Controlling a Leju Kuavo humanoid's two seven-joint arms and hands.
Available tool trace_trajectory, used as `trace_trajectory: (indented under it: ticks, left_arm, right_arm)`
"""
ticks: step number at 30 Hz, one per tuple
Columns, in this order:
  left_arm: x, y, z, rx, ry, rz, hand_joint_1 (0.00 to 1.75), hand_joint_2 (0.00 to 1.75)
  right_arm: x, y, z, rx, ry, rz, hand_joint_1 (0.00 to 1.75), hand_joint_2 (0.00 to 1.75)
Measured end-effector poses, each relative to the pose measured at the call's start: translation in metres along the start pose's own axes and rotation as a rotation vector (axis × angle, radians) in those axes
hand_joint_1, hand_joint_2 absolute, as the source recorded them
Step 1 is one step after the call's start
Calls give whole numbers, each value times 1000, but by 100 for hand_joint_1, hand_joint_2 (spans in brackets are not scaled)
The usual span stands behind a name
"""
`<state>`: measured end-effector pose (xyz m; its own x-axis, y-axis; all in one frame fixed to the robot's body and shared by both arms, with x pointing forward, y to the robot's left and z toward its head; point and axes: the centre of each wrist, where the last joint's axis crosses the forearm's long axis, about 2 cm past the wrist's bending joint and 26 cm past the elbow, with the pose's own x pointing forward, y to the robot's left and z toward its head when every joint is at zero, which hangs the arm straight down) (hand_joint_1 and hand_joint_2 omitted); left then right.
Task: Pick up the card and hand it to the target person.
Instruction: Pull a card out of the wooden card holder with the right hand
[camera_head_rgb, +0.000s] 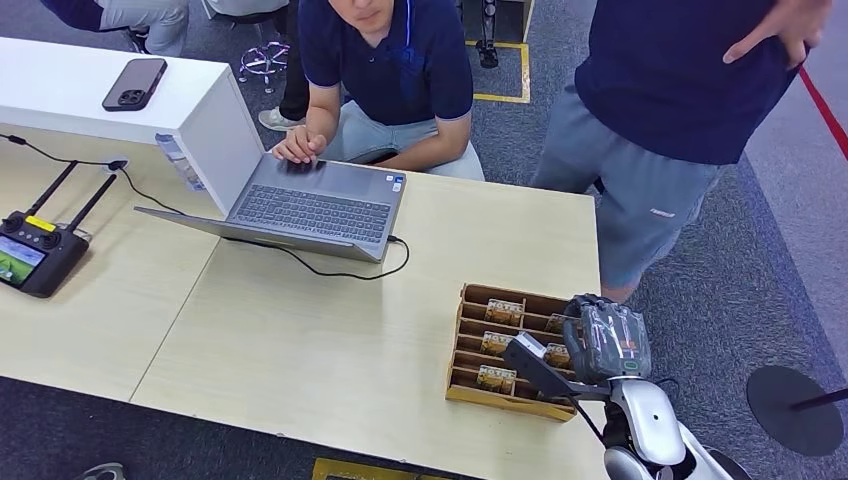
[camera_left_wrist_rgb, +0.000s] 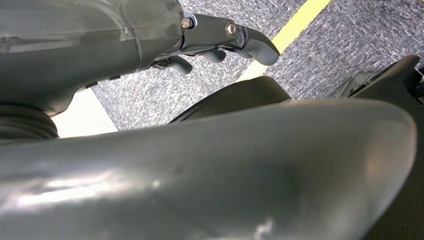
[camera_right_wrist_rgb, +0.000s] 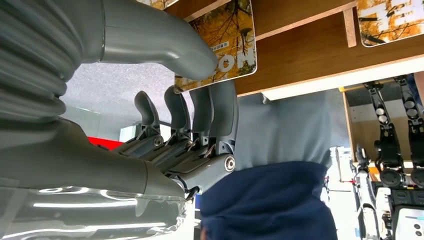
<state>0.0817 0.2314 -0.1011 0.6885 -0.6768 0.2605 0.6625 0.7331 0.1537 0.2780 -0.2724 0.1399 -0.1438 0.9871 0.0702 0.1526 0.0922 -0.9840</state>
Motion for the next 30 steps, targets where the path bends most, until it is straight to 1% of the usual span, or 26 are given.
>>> trace_trajectory:
  ticks: [10, 16, 20, 30]
  left_arm:
    - [0, 0, 0, -2, -2, 0, 0, 0]
    - [1, -1, 0, -3, -6, 1, 0, 0]
    - [1, -1, 0, -5, -15, 0, 0, 175]
    - [1, -1, 0, -25, -39, -42, 0, 175]
  right_arm:
    - [2, 0, -1, 32, -12, 8, 130, 175]
    - [4, 1, -1, 37, -17, 0, 144, 175]
    - [5, 1, -2, 38, -21, -7, 147, 175]
    - [5, 1, -4, 30, -32, -19, 147, 175]
